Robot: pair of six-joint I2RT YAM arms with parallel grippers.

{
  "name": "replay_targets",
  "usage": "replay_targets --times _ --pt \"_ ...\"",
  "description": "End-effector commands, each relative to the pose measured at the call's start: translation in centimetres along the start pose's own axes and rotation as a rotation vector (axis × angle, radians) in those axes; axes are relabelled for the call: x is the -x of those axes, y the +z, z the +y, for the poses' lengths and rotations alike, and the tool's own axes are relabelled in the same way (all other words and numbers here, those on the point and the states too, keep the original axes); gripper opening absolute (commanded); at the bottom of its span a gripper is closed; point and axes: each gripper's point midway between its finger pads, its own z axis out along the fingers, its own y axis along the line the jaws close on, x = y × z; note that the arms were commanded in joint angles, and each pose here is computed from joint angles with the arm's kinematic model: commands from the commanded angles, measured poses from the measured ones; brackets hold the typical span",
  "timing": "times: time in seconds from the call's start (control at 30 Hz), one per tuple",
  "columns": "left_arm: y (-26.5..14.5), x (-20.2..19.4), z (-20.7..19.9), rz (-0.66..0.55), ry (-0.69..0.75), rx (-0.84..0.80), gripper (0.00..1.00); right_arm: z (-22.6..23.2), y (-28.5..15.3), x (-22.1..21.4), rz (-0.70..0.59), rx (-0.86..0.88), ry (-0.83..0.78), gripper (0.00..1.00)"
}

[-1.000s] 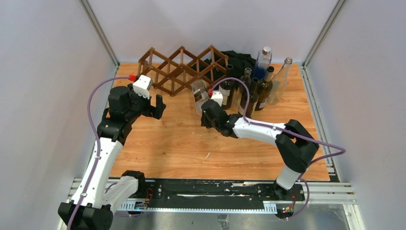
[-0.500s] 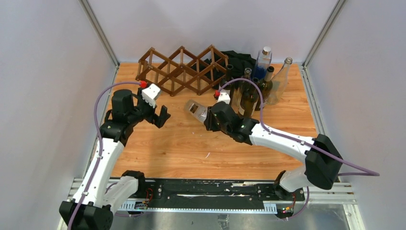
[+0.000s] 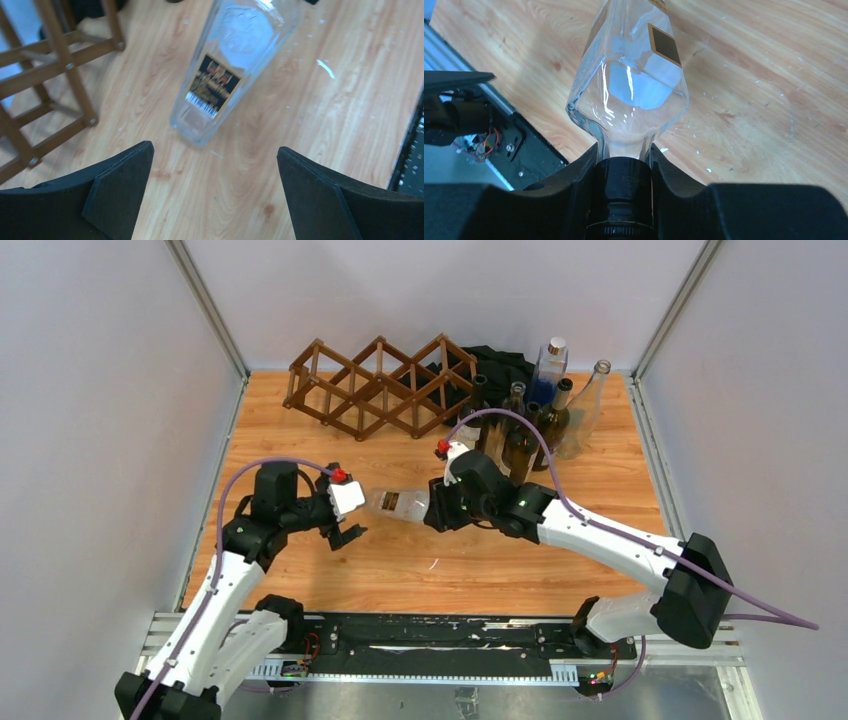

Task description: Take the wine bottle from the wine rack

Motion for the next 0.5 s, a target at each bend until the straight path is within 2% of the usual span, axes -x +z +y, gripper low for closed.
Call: replay_targets --times 0.0,0.27,0.47 --pt "1.6 -0.1 -2.4 -0.003 0.071 -0.116 1.00 5.3 -3.2 5.1 -0.153 0.197 -0.069 0.00" --pt "4.1 -0.9 -2.7 -0.008 0.084 -0.129 1.00 8.0 -3.6 5.6 -0.167 0.291 -0.091 0.00" --pt "5.5 -2.6 -3.8 0.007 0.151 -0.176 1.00 10.3 -4.6 6.4 -0.183 0.378 -0.130 0.00"
